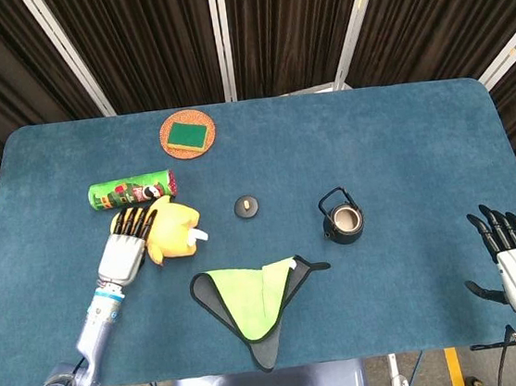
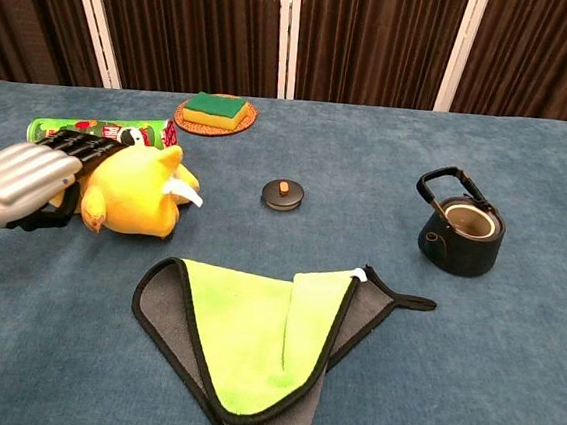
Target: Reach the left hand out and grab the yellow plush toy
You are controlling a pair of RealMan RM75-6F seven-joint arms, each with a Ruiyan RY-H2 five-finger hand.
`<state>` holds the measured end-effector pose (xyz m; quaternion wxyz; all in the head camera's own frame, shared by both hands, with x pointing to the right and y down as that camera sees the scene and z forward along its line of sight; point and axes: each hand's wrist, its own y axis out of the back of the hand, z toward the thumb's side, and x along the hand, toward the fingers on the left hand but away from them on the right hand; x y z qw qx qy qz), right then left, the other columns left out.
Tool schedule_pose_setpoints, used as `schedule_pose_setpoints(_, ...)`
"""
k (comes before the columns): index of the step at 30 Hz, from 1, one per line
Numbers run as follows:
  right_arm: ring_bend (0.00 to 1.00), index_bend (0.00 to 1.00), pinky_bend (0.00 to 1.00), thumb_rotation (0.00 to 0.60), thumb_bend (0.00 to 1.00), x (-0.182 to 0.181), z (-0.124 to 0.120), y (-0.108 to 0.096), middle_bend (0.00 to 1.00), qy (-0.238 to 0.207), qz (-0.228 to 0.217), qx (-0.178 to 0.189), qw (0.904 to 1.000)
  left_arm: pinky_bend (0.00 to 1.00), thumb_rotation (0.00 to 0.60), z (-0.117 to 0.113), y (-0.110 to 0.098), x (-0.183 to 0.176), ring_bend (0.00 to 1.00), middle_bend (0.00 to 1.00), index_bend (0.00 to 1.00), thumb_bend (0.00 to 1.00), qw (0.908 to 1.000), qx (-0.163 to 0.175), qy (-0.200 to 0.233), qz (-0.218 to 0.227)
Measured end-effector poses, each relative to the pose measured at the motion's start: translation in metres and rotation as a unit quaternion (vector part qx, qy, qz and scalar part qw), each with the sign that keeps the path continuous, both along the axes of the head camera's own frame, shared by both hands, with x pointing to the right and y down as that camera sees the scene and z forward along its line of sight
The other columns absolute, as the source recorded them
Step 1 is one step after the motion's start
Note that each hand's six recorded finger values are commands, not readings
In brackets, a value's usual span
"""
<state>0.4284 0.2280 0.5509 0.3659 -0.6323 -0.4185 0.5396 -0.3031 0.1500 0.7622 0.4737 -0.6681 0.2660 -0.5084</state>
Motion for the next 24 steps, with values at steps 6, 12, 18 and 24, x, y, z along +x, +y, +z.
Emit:
schedule_pose_setpoints(6,0.0,0.0,0.01,0.6,0.05,-0.002,0.001,0.001,0.0,0.0,-0.004,-0.002,1.0,0.0,0.6,-0.009,0.005,0.028,0.0,0.0,0.0,1.0,0.9989,0.022,0.019,0.036)
schedule_pose_setpoints(12,0.0,0.0,0.01,0.6,0.05,-0.001,-0.001,0.001,0.0,-0.001,-0.002,0.002,1.0,0.0,0.6,-0.025,0.013,0.053,0.0,0.0,0.0,1.0,0.9959,0.046,0.044,0.064)
schedule_pose_setpoints(18,0.0,0.0,0.01,0.6,0.05,0.001,-0.004,0.0,0.0,-0.002,0.001,0.006,1.0,0.0,0.6,-0.046,0.015,0.05,0.0,0.0,0.0,1.0,0.9942,0.066,0.061,0.059)
schedule_pose_setpoints(24,0.0,0.0,0.01,0.6,0.05,0.005,-0.005,-0.002,0.0,0.002,0.008,0.011,0.9999,0.0,0.6,-0.067,0.025,0.018,0.0,0.0,0.0,1.0,0.9952,0.075,0.057,0.028)
